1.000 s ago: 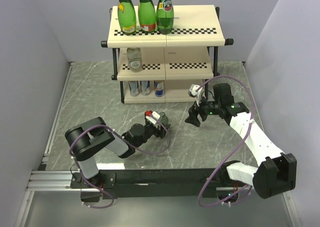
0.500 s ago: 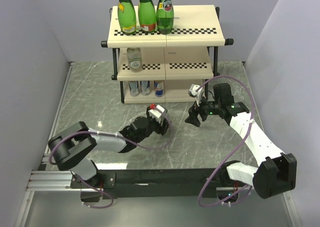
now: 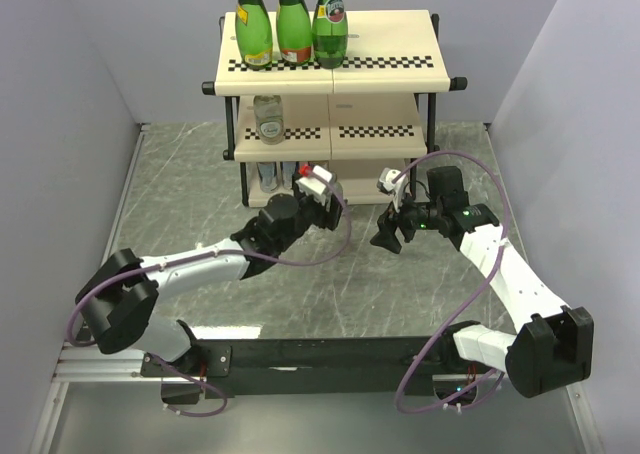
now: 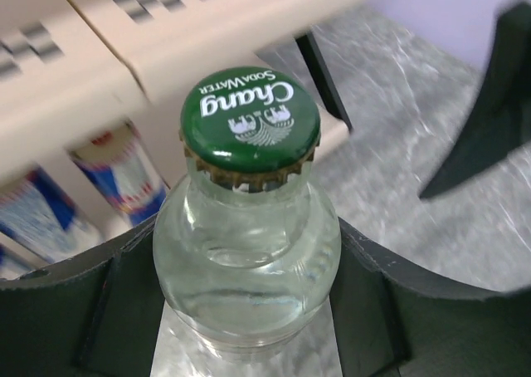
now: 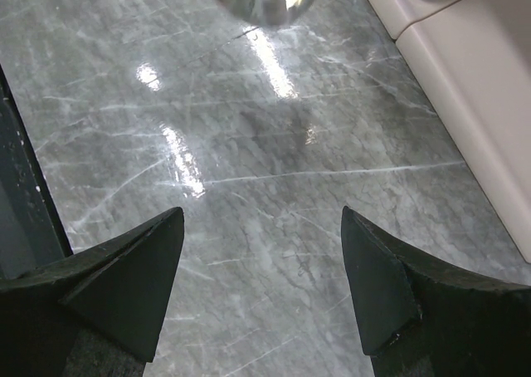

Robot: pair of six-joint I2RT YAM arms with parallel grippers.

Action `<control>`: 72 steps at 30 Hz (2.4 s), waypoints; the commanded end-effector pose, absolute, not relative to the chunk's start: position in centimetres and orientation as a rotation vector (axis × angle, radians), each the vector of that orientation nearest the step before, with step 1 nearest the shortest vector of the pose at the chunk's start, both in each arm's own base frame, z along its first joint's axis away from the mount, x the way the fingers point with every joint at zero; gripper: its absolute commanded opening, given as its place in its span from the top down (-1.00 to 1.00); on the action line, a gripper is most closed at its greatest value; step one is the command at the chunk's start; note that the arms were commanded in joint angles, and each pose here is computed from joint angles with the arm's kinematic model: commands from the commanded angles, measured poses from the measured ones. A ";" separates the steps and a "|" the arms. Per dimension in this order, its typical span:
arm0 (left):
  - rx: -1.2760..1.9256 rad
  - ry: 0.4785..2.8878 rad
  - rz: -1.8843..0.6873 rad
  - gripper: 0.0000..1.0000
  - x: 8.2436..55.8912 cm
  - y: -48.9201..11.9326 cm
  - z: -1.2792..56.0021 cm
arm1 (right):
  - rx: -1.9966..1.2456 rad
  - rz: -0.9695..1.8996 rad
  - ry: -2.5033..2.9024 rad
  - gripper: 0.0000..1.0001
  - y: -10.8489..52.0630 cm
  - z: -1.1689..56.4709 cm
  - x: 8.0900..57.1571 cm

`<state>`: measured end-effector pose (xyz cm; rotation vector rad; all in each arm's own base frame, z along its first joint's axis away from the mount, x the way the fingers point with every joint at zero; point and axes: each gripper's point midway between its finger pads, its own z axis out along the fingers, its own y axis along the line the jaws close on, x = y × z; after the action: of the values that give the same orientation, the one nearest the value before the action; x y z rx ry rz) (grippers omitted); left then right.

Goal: Place and organize the beverage onto the shelf
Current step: Pick up the drink from the center of the board, then place the drink on the shelf.

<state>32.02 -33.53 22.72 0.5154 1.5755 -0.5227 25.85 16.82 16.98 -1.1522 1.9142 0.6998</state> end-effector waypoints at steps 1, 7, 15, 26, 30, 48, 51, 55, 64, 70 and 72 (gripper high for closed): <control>0.373 1.318 -0.558 0.99 33.7 -32.7 34.6 | -1.153 0.670 1.831 -0.64 16.7 19.5 26.4; 0.333 1.281 -0.548 0.99 35.7 -32.2 38.3 | -1.152 0.673 1.822 -0.64 16.7 19.8 26.3; 0.263 1.259 -0.549 0.99 38.3 -31.2 41.8 | -1.153 0.674 1.818 -0.64 16.7 19.9 26.3; 0.226 1.256 -0.517 0.99 42.0 -30.1 43.8 | -1.155 0.680 1.821 -0.64 16.8 19.8 26.3; 0.216 1.264 -0.506 0.99 42.8 -29.8 44.0 | -1.155 0.679 1.820 -0.64 16.8 19.8 26.3; 0.171 1.294 -0.420 0.99 45.8 -28.1 43.0 | -1.156 0.683 1.820 -0.64 16.8 19.8 26.2; 0.153 1.297 -0.397 0.99 46.2 -27.8 43.0 | -1.157 0.683 1.820 -0.64 16.8 19.8 26.3; 0.150 1.308 -0.382 0.99 46.9 -27.9 42.8 | -1.157 0.683 1.817 -0.64 16.9 19.8 26.2; 0.147 1.329 -0.362 0.99 47.4 -27.9 42.0 | -1.158 0.683 1.817 -0.64 16.8 19.7 26.2; 0.145 1.335 -0.358 0.78 47.5 -27.9 41.9 | -1.159 0.686 1.815 -0.64 16.9 19.8 26.2; 0.139 1.330 -0.362 0.60 47.4 -27.9 42.0 | -1.160 0.685 1.815 -0.64 16.9 19.8 26.2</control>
<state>47.82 -28.56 33.33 0.2332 1.5510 -0.3050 25.75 16.78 17.55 -1.1526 1.8888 0.7078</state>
